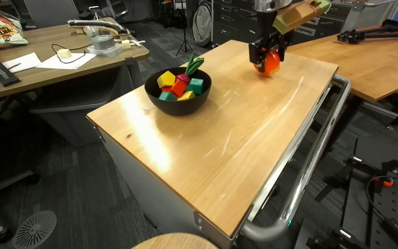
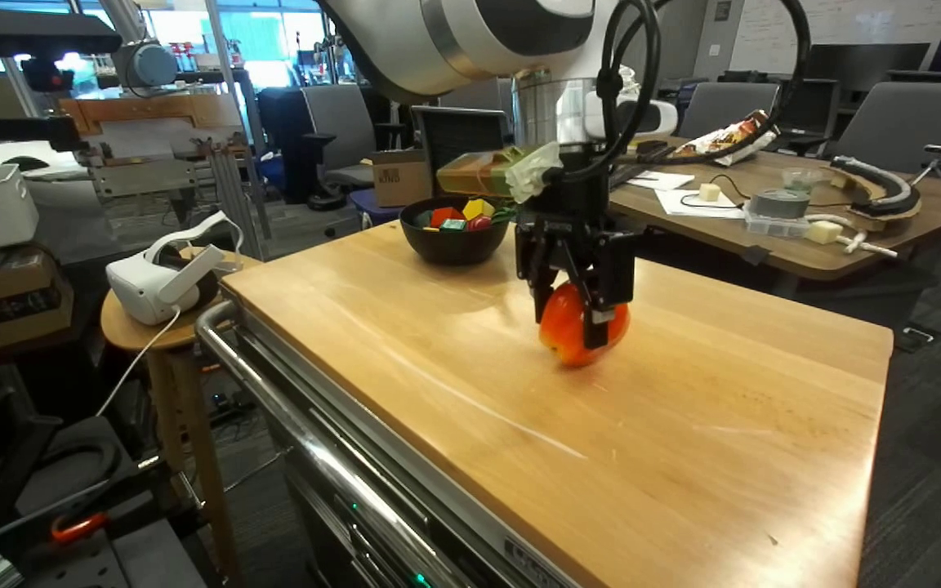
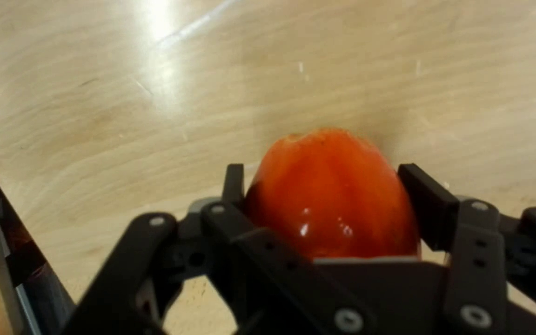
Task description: Put all the colored objects on the table in the bowl except the apple- move it backward
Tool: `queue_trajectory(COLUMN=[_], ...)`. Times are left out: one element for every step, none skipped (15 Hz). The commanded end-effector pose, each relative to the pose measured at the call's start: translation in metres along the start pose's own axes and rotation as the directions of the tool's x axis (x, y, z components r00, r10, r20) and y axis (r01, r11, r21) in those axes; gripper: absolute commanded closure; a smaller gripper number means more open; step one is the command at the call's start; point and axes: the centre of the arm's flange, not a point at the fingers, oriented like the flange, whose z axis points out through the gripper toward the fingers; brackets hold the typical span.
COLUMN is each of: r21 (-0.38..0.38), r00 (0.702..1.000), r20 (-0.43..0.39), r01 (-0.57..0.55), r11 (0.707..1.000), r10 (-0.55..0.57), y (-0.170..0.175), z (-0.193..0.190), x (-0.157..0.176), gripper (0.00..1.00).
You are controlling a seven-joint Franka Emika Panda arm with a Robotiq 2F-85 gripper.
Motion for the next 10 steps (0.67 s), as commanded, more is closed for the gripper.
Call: queue_trajectory(r21=[0.009, 0.019, 0.029, 0.042, 0.054, 0.065, 0.071, 0.076, 0.075, 0.074], r00=[0.98, 0.969, 0.955, 0.939, 0.92, 0.9, 0.876, 0.852, 0.826, 0.798], r20=[-0.163, -0.205, -0.247, -0.289, -0.33, -0.372, -0.415, -0.455, -0.494, -0.532], r01=[-0.111, -0.136, -0.16, -0.182, -0.202, -0.22, -0.237, -0.254, -0.27, -0.289], r11=[0.994, 0.99, 0.987, 0.982, 0.978, 0.973, 0.969, 0.964, 0.96, 0.955], r10=[0.111, 0.137, 0.162, 0.186, 0.209, 0.229, 0.244, 0.26, 0.271, 0.283], y=[-0.006, -0.011, -0.015, -0.021, -0.026, -0.032, -0.039, -0.044, -0.049, -0.053], z=[-0.034, -0.042, -0.048, -0.054, -0.06, -0.065, -0.068, -0.07, -0.07, -0.071], x=[0.0, 0.003, 0.005, 0.009, 0.012, 0.017, 0.025, 0.033, 0.044, 0.053], gripper=[0.45, 0.45, 0.45, 0.45, 0.45, 0.45, 0.45, 0.45, 0.45, 0.45])
